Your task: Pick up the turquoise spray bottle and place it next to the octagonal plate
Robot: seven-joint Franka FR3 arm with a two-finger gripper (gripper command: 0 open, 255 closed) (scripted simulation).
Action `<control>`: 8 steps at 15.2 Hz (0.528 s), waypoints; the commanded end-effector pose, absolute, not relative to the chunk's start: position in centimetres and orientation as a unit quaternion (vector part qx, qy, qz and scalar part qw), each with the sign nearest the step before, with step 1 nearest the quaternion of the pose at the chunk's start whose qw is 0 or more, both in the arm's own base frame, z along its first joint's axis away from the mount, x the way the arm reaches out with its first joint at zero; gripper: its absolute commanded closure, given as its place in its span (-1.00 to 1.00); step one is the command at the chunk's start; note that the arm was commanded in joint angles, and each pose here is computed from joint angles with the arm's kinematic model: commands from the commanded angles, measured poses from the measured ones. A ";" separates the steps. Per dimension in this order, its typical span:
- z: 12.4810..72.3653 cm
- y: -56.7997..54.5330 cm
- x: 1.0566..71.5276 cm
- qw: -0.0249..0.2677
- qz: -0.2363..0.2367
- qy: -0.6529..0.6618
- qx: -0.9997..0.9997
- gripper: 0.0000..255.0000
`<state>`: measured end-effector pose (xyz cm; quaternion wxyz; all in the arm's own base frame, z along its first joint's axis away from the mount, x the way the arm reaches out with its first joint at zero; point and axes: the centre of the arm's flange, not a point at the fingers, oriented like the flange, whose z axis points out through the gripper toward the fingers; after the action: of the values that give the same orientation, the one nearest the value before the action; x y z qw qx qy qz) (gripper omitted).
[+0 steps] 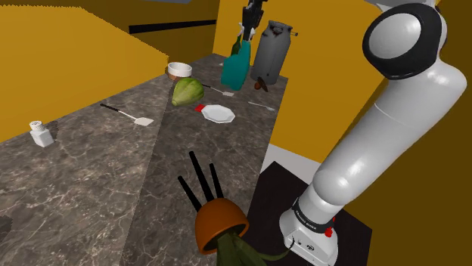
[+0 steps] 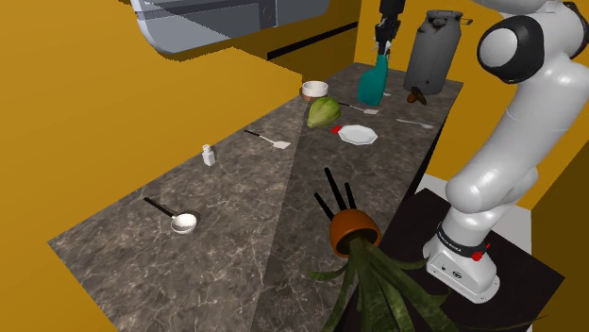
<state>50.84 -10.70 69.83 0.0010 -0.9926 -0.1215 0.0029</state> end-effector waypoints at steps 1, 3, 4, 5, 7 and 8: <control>70.8 -13.2 50.8 0.001 0.003 -0.122 -0.993 1.00; 71.8 -15.7 50.5 0.001 0.003 -0.122 -0.993 1.00; 72.3 -16.9 50.4 0.001 0.003 -0.122 -0.993 1.00; 72.8 -18.1 50.3 0.001 0.003 -0.122 -0.993 1.00; 73.6 -20.0 50.1 0.001 0.003 -0.122 -0.993 1.00; 73.1 -20.0 50.1 0.001 0.003 -0.122 -0.993 1.00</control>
<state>50.22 -19.51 73.11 0.0010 -0.9926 -0.1215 0.0032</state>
